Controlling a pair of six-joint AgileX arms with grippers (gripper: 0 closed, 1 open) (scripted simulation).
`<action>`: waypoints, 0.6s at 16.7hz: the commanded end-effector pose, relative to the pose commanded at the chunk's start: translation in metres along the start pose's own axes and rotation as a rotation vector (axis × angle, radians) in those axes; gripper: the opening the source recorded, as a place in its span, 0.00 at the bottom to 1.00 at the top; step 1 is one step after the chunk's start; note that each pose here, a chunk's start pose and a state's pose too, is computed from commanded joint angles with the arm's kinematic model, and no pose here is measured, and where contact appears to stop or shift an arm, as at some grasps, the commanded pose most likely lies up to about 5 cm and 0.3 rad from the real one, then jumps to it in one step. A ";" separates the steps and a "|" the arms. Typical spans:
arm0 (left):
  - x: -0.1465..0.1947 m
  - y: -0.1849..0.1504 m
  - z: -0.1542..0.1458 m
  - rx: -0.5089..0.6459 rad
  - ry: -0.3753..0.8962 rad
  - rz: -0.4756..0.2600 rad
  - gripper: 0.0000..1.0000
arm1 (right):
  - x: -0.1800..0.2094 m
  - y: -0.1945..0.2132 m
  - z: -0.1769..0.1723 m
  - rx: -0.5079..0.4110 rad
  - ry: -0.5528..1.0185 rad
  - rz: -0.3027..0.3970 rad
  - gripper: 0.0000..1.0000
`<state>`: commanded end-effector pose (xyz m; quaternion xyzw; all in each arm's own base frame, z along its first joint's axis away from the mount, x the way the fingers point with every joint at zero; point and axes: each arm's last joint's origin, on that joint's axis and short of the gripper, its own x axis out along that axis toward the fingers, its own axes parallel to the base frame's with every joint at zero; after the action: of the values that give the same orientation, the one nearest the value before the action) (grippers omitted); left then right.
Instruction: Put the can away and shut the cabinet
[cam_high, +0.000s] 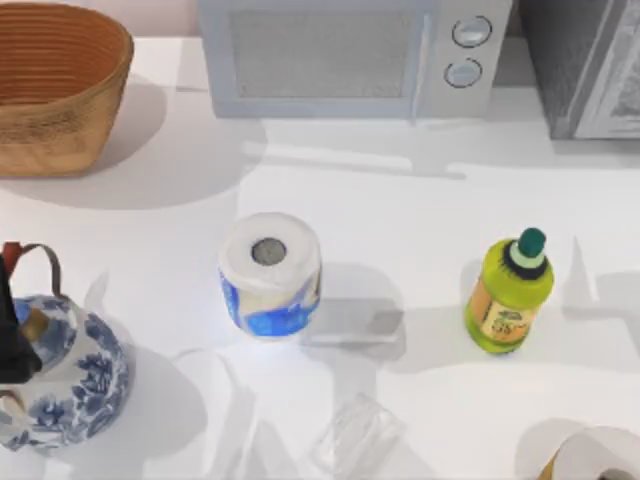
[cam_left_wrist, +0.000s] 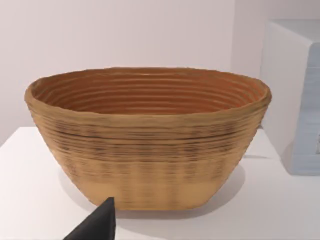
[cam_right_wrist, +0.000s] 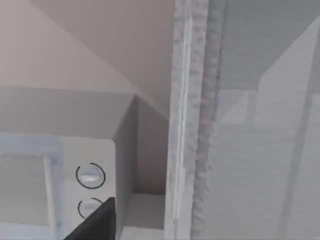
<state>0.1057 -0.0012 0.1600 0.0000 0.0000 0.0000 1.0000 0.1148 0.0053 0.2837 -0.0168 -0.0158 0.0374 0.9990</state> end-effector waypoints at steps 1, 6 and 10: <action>0.000 0.000 0.000 0.000 0.000 0.000 1.00 | -0.005 0.000 -0.024 0.004 0.004 -0.010 1.00; 0.000 0.000 0.000 0.000 0.000 0.000 1.00 | -0.014 -0.001 -0.106 0.026 0.022 -0.061 1.00; 0.000 0.000 0.000 0.000 0.000 0.000 1.00 | -0.013 -0.001 -0.123 0.034 0.032 -0.075 1.00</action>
<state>0.1057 -0.0012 0.1600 0.0000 0.0000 0.0000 1.0000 0.1057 -0.0012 0.1600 0.0000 0.0000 0.0000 1.0000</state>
